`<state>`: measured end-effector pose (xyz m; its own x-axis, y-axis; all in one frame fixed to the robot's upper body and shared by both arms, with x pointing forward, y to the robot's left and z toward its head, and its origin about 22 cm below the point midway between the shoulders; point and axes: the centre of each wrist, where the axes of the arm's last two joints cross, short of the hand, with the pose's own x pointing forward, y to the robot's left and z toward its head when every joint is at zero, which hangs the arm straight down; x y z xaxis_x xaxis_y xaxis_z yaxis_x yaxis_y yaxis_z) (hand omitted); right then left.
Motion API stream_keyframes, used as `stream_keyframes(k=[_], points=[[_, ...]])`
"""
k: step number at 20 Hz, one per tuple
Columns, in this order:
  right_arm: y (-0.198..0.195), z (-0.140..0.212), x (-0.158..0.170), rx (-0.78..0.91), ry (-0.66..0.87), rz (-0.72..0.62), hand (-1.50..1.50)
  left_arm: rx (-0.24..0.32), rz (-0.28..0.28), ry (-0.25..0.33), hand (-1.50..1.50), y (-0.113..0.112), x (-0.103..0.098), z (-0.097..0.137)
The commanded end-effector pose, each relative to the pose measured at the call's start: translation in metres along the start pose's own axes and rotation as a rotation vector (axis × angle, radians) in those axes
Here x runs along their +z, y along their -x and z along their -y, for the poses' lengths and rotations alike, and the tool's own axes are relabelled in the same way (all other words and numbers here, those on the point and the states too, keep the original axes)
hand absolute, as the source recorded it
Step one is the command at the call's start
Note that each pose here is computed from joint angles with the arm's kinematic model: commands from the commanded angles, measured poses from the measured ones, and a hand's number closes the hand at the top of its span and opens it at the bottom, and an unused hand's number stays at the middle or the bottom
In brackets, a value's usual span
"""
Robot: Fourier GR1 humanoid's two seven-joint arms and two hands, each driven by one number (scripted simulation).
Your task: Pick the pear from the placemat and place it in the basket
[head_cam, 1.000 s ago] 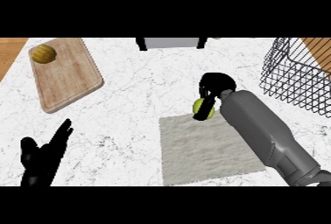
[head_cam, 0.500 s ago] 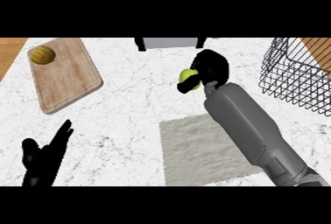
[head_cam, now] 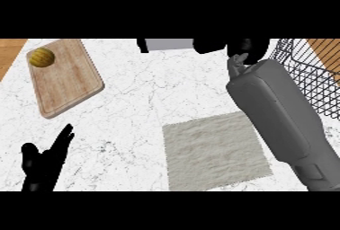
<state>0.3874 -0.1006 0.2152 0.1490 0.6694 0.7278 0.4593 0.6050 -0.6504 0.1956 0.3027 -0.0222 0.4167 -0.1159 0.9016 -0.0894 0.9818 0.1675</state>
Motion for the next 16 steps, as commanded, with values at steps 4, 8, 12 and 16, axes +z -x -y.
stream_keyframes(k=[4, 8, 12, 16], points=[[-0.022, 0.094, -0.022, -0.030, 0.225, -0.102, 1.50, 0.031, -0.150, -0.010, 0.00, 0.035, 0.009, -0.006], [-0.019, 0.139, -0.038, -0.048, 0.288, -0.129, 1.50, 0.022, -0.135, 0.006, 0.00, 0.025, -0.003, -0.014], [0.005, 0.167, -0.054, 0.009, 0.312, -0.196, 1.50, 0.019, -0.145, 0.015, 0.00, 0.042, 0.009, 0.003], [0.019, 0.173, -0.065, 0.028, 0.325, -0.219, 1.50, 0.025, -0.129, 0.034, 0.00, 0.013, 0.001, 0.001]])
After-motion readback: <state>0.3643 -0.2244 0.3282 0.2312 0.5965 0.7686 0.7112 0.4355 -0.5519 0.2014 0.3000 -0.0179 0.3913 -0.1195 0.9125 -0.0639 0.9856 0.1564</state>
